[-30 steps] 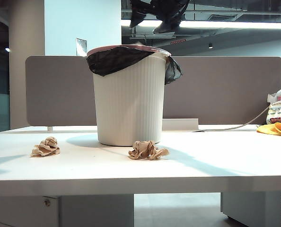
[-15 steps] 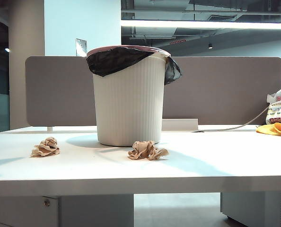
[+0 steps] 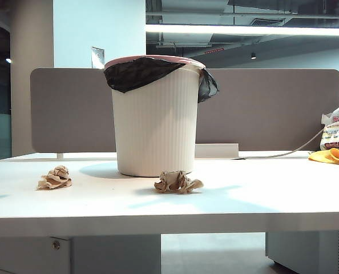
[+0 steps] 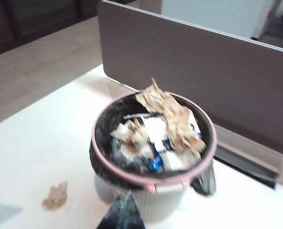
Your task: Pick up all the trash on the table and put it in the trash can.
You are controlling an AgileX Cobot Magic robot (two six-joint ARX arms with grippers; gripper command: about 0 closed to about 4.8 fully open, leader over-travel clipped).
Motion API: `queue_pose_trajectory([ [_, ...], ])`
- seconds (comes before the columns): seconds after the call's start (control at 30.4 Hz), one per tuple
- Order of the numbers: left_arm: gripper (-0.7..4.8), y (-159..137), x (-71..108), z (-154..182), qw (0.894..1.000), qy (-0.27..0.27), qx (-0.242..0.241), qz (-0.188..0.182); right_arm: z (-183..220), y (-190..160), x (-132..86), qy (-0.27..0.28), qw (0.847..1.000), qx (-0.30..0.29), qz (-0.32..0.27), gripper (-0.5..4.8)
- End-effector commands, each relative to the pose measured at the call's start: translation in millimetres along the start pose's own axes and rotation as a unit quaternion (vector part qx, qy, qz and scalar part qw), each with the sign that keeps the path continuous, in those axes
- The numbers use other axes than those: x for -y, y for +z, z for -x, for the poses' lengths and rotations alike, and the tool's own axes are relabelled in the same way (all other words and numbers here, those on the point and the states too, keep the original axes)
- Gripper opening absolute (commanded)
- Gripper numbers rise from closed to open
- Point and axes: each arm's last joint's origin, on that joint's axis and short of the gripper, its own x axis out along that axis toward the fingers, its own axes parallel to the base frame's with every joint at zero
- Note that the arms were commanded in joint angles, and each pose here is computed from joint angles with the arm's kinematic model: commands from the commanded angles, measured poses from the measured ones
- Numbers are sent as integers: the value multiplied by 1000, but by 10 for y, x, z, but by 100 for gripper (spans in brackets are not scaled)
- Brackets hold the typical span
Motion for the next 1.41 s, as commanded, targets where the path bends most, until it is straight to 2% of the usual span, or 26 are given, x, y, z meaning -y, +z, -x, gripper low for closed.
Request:
queue_pose_trajectory([
  [0.03,-5,22,19,113,1000,-6,12,0,418,-57,-89,-5,1000,15,3,-5],
  [0.16,-6,25,28,158,1000,-15,18,-1,736,-311,-185,-3,1000,27,-10,-5],
  [0.3,-5,-12,27,151,1000,-17,10,0,721,-722,-203,-1,999,16,-31,-5],
  [0.53,-6,-253,84,11,998,-44,-48,1,94,-1500,-161,32,997,-44,-55,-5],
  [0.69,-5,-529,71,-124,995,-37,-87,-14,-410,-1893,-123,40,993,-90,-69,-5],
  [0.82,-5,-799,153,-290,993,-55,-107,-21,-851,-2147,-79,52,987,-133,-70,-5],
  [0.92,-6,-1000,187,-375,992,-60,-110,-25,-1166,-2378,-141,71,982,-169,-50,-5],
  [1.02,-6,-1191,310,-461,989,-77,-119,-37,-1406,-2621,-192,88,974,-207,-17,-5],
  [1.09,-6,-1295,376,-491,989,-68,-126,-48,-1524,-2752,-236,96,970,-225,4,-1],
  [1.15,-6,-1363,381,-500,988,-46,-140,-55,-1636,-2872,-285,87,967,-239,20,62],
  [1.18,-5,-1373,379,-498,987,-44,-146,-55,-1677,-2915,-289,79,967,-243,23,124],
  [1.25,-5,-1385,388,-513,986,-50,-151,-51,-1754,-2989,-287,70,967,-246,26,303],
  [1.32,-5,-1384,387,-513,987,-48,-151,-42,-1815,-3041,-279,62,968,-243,28,423],
  [1.35,-5,-1381,381,-511,987,-44,-149,-42,-1841,-3057,-278,60,968,-240,29,450],
  [1.41,-5,-1376,360,-510,987,-36,-148,-41,-1892,-3099,-276,61,969,-237,30,459],
])
